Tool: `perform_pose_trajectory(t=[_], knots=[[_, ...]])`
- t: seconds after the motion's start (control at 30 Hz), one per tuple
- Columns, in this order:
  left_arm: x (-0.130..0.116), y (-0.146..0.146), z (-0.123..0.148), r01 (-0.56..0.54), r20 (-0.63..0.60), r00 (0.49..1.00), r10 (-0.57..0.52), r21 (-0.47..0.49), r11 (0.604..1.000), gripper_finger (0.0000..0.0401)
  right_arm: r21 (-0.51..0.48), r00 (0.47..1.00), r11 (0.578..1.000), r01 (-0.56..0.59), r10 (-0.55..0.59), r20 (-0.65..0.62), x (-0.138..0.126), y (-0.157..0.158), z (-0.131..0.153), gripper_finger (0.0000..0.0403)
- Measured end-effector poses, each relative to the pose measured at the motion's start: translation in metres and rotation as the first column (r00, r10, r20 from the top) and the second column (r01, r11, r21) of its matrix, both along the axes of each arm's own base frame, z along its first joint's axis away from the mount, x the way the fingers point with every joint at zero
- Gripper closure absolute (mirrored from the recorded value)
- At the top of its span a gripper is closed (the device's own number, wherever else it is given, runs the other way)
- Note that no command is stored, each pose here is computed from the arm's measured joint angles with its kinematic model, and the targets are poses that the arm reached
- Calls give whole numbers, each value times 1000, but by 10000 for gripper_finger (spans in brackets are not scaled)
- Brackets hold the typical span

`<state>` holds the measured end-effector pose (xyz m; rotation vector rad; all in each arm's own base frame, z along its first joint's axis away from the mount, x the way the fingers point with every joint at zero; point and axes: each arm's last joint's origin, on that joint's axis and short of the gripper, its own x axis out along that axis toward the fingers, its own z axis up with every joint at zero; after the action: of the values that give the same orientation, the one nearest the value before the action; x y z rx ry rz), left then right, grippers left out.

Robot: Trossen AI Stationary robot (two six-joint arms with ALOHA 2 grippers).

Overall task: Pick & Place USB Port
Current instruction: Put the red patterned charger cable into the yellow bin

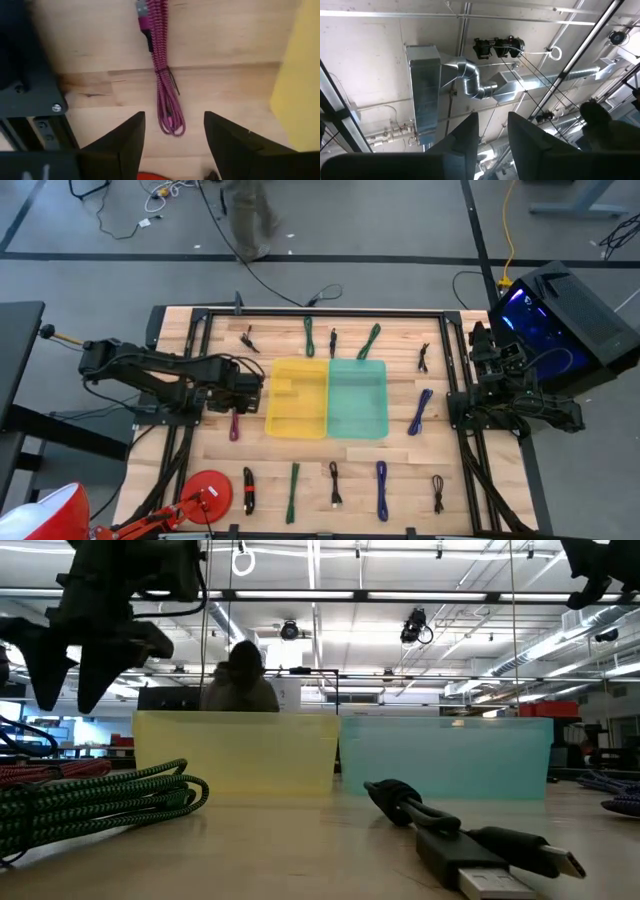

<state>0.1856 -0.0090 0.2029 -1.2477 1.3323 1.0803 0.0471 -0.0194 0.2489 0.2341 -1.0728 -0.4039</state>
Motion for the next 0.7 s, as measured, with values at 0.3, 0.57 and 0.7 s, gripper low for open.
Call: perform_pose_trajectory(t=[0.3,0.57,0.7], knots=[[-4,-2,-36,-76,67,995,73,49,996,188,1,1000,1000,0,0,0,0,0,0,295],[-17,0,-54,-151,0,988,152,109,982,205,2,1000,1000,1,-1,0,0,0,0,295],[-18,2,-57,-153,21,988,152,145,978,226,3,1000,1000,1,-1,-3,0,0,0,295]])
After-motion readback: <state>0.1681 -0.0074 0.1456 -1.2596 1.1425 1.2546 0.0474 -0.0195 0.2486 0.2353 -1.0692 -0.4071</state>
